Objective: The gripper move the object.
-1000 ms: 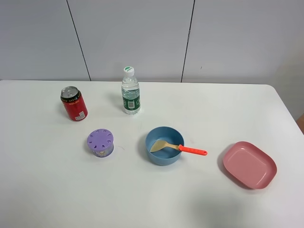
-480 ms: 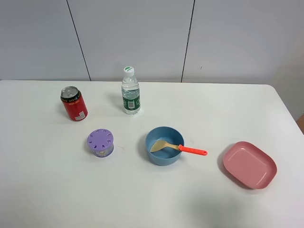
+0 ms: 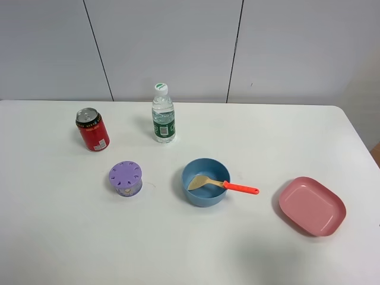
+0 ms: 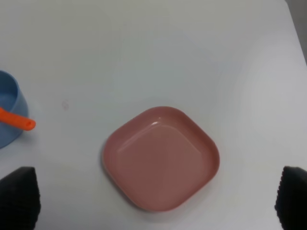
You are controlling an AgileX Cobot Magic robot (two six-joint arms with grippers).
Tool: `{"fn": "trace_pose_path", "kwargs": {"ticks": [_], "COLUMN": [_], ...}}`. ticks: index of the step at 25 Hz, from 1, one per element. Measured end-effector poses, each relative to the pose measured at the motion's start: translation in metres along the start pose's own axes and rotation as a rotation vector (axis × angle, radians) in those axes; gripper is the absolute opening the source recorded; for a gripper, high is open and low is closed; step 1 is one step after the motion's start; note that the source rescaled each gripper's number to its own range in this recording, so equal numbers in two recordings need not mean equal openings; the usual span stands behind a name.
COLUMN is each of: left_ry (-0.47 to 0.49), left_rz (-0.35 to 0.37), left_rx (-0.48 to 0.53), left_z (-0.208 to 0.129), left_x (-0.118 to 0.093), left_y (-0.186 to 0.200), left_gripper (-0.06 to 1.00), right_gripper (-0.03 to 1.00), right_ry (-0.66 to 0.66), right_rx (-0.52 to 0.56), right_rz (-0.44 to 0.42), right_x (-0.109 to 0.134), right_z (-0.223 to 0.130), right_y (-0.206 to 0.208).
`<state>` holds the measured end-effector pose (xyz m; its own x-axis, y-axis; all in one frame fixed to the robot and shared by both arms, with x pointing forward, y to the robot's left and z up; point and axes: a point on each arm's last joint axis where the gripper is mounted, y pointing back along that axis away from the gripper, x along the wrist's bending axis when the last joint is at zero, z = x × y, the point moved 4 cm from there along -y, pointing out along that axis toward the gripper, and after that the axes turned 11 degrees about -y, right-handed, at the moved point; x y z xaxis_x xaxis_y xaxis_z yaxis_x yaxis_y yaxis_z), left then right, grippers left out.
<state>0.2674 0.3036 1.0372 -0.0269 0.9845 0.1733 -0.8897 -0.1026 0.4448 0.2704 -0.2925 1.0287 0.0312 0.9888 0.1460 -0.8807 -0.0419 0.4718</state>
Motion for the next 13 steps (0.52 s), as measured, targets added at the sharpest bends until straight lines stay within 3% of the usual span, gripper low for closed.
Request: {"fn": "trace_pose_path", "kwargs": {"ticks": [13], "left_ry": [0.0], "left_rz": [0.0], "left_rx": [0.0], "left_z": [0.0], "left_x": [0.0], "left_y": [0.0], "left_gripper": [1.0], "right_gripper": [0.99], "right_ry": [0.0], "right_rx": [0.0], "right_rz": [0.0], "right_x": [0.0], "right_z": [0.0], "right_y": [0.0]}}
